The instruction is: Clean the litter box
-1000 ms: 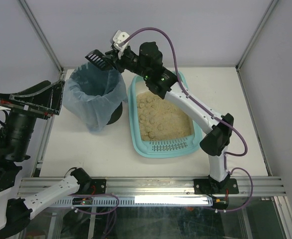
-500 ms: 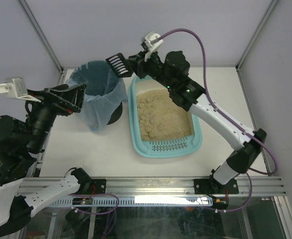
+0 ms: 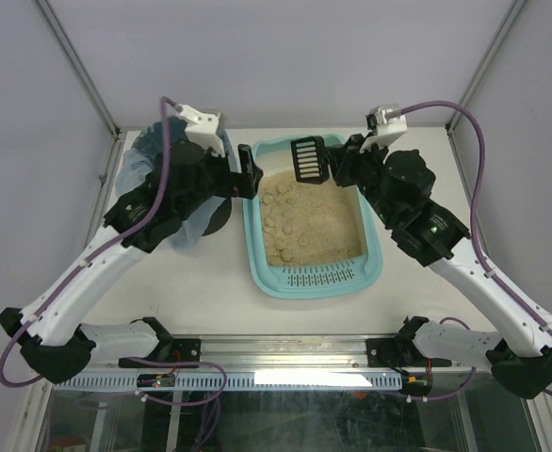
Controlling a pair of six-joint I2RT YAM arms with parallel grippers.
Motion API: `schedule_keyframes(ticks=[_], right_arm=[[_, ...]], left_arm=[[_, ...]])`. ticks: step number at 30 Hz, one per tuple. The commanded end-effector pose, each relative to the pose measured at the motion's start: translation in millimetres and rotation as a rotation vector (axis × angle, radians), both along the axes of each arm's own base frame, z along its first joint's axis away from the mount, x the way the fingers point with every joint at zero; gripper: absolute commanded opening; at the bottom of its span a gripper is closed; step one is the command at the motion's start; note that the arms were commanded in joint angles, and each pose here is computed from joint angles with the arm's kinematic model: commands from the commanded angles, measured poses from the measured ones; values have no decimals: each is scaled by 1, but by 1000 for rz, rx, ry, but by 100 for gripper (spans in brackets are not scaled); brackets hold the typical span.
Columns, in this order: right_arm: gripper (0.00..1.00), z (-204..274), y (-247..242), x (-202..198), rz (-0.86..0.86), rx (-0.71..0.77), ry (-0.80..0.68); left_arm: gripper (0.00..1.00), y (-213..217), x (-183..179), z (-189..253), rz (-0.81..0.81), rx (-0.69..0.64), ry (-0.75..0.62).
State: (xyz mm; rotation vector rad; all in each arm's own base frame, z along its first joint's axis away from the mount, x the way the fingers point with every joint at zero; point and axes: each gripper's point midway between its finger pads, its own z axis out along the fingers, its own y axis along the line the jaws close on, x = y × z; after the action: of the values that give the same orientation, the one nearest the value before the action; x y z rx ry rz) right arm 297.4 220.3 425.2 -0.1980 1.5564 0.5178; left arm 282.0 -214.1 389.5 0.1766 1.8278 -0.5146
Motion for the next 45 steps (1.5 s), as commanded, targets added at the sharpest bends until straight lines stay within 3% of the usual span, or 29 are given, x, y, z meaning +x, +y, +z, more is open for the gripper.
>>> schedule_keyframes(ticks=[1, 10, 23, 33, 39, 45], right_arm=[[0, -51, -27, -4, -125, -4, 163], [0, -128, -45, -10, -214, -77, 364], [0, -160, -66, 19, -393, -348, 456], [0, -182, -71, 42, -421, -371, 516], [0, -194, -69, 60, -413, -366, 561], [0, -216, -62, 77, -415, -465, 624]], left_arm=[[99, -13, 9, -42, -27, 71, 104], [96, -24, 31, -133, 60, 180, 297], [85, -22, 54, -199, 162, 291, 359], [67, -31, 70, -208, 153, 331, 338], [63, -35, 81, -213, 152, 361, 324], [60, -30, 85, -229, 146, 391, 337]])
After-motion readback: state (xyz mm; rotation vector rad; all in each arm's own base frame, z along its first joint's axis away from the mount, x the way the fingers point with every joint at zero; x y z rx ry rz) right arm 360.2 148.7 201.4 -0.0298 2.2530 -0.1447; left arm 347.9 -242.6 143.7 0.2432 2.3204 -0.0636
